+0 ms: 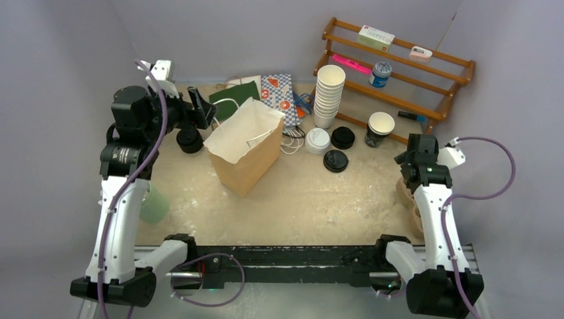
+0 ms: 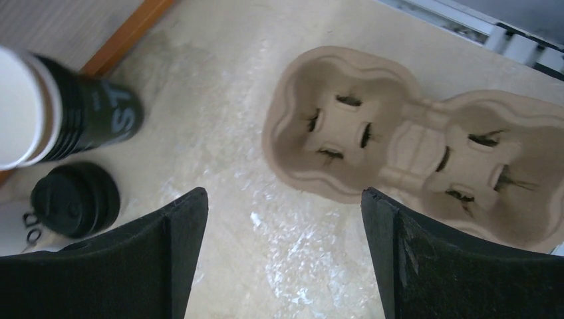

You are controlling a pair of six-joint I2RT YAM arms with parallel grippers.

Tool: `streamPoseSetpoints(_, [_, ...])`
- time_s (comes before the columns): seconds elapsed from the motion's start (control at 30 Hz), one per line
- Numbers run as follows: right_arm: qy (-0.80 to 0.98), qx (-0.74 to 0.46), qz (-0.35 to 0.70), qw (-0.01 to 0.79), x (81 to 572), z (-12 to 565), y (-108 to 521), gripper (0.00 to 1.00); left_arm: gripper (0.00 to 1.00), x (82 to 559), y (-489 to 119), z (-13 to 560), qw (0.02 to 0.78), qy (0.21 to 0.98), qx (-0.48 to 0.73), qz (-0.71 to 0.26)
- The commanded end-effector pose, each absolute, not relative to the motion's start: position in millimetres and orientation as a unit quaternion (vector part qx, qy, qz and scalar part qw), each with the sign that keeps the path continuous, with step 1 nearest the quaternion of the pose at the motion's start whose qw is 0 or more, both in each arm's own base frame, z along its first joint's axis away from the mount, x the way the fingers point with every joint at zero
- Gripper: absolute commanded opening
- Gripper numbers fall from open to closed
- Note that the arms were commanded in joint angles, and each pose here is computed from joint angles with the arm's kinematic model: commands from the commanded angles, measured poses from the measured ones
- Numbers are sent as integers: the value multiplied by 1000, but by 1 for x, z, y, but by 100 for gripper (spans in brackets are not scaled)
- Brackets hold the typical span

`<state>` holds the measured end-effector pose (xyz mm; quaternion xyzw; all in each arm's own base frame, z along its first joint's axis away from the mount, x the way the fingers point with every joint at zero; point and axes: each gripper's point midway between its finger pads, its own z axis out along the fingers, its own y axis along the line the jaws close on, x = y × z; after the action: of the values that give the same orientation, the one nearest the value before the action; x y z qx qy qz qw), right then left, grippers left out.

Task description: Pack the takeout coffee

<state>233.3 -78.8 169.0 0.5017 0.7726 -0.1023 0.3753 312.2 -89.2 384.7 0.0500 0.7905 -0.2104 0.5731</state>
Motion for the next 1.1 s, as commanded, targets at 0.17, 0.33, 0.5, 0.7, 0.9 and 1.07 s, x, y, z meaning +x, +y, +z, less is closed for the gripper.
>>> streamPoseSetpoints(0.17, [705,597,-176,341,195,136,-125,85,77,263,-146,456,614,695,137,-348])
streamPoseSetpoints(0.33, [704,608,-184,316,193,120,-136,86,73,251,-189,466,598,669,177,-403])
streamPoseSetpoints(0.5, [706,610,-198,299,187,111,-144,89,72,242,-247,452,564,672,217,-427])
streamPoseSetpoints(0.7, [708,614,-197,289,179,96,-142,90,72,219,-320,431,534,673,276,-430])
streamPoseSetpoints(0.9, [719,614,-164,281,186,81,-132,83,73,212,-354,417,521,672,307,-428])
streamPoseSetpoints(1.07, [741,605,-144,256,189,70,-123,76,73,205,-365,410,513,658,329,-443])
